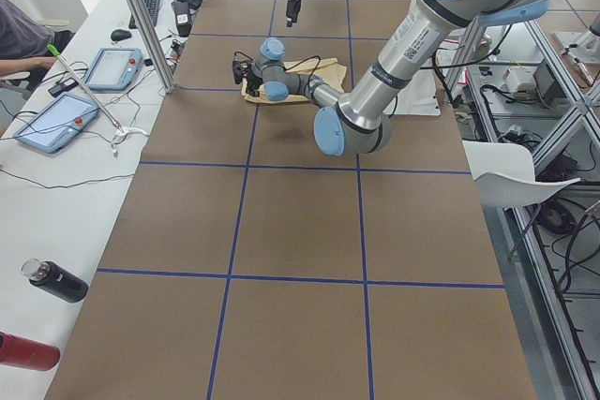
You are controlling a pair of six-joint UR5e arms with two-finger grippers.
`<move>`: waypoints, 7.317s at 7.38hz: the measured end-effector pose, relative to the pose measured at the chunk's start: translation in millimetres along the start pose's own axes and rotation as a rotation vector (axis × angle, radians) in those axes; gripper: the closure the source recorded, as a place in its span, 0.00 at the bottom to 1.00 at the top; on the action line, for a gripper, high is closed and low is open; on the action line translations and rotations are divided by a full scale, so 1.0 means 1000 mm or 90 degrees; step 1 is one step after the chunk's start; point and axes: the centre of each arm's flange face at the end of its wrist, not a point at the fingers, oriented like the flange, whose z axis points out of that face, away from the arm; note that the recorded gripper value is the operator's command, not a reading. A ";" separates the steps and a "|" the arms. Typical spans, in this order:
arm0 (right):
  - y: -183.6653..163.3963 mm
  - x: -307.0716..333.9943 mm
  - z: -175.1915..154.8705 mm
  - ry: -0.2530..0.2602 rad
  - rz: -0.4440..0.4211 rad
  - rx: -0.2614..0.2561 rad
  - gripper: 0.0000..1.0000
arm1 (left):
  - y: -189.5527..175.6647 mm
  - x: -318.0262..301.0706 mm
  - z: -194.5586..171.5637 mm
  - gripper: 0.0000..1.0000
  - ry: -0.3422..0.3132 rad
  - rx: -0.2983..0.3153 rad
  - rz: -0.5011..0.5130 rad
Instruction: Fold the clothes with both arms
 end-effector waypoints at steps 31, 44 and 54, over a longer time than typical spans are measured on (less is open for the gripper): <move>0.033 -0.023 0.166 0.311 -0.336 -0.066 0.00 | -0.025 -0.107 -0.128 0.00 -0.003 -0.047 0.113; -0.015 -0.067 0.107 0.244 -0.391 -0.020 0.00 | -0.024 -0.103 -0.125 0.00 -0.002 -0.050 0.112; -0.079 -0.061 0.194 0.289 -0.395 0.032 0.00 | -0.025 -0.108 -0.120 0.00 -0.006 -0.051 0.115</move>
